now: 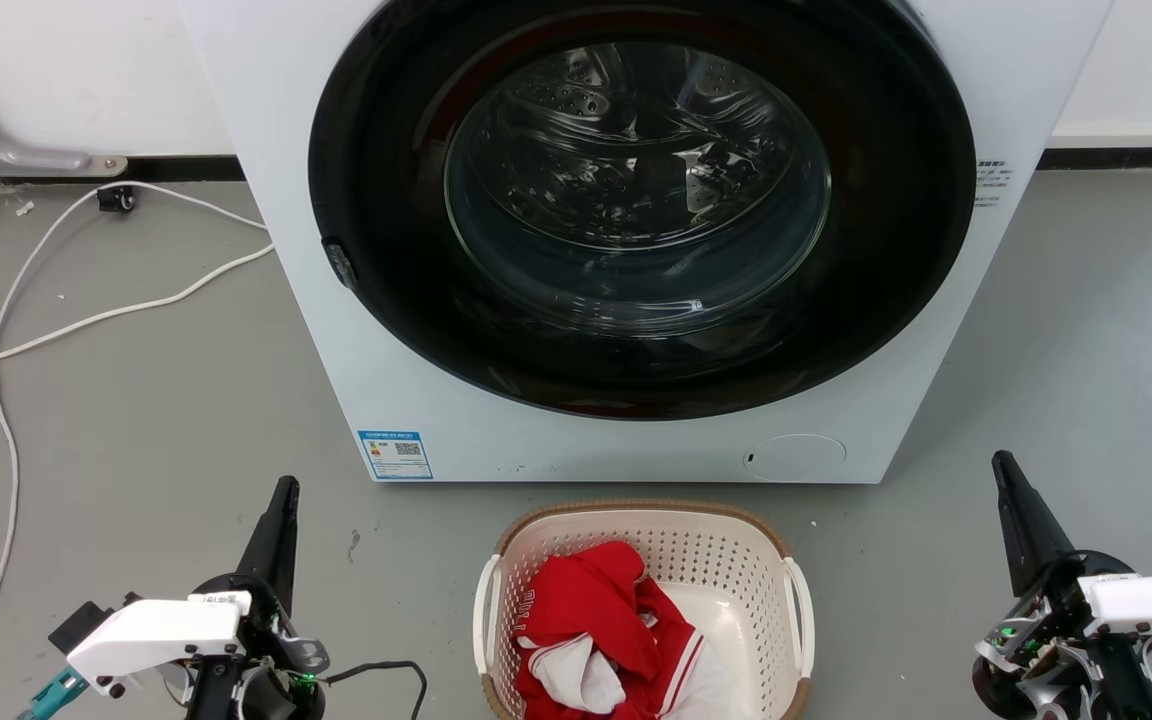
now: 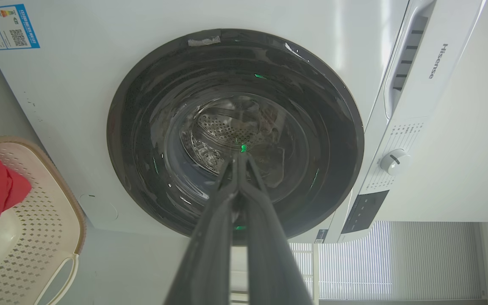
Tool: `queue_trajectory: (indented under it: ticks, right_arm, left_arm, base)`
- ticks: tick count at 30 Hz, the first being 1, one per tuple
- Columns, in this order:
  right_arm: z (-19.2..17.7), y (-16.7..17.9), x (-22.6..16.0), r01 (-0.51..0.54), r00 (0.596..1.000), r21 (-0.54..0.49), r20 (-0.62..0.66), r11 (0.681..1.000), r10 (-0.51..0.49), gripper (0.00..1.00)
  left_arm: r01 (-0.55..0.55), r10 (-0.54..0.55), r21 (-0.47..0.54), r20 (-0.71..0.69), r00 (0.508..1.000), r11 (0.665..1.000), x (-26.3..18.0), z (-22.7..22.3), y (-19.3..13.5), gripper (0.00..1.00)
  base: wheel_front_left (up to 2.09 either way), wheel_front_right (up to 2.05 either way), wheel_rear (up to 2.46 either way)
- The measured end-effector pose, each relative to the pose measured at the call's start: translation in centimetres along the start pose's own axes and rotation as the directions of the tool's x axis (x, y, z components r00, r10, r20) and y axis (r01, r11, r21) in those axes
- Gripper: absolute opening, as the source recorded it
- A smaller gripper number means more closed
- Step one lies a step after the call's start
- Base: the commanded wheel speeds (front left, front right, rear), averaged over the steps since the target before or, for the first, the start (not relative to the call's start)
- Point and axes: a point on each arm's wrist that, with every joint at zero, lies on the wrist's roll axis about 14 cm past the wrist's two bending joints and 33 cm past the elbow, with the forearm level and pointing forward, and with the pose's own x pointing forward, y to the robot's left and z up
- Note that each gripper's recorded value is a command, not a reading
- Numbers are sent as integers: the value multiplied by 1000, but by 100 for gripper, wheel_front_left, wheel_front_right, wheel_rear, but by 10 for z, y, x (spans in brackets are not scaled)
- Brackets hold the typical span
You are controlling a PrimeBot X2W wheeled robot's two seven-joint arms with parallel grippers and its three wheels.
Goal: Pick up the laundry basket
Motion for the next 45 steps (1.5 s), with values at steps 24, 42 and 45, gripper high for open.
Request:
queue_trajectory:
  ticks: [24, 42, 45]
  right_arm:
    - [0, 0, 0, 0, 1000, -1, -1, 1000, 0, 0]
    - [-3, -25, -15, 75, 997, -25, 13, 997, -74, 100]
    - [-2, -25, -16, 73, 997, -42, 22, 996, -72, 100]
  left_arm:
    - [0, 0, -1, -3, 1000, 1000, 0, 0, 0, 0]
    - [-78, 78, 0, 16, 997, 997, -14, -2, 26, 100]
    - [-72, 72, 10, 24, 997, 997, -14, -2, 25, 100]
  base:
    - [0, 0, 0]
    - [0, 0, 0]
    - [0, 0, 0]
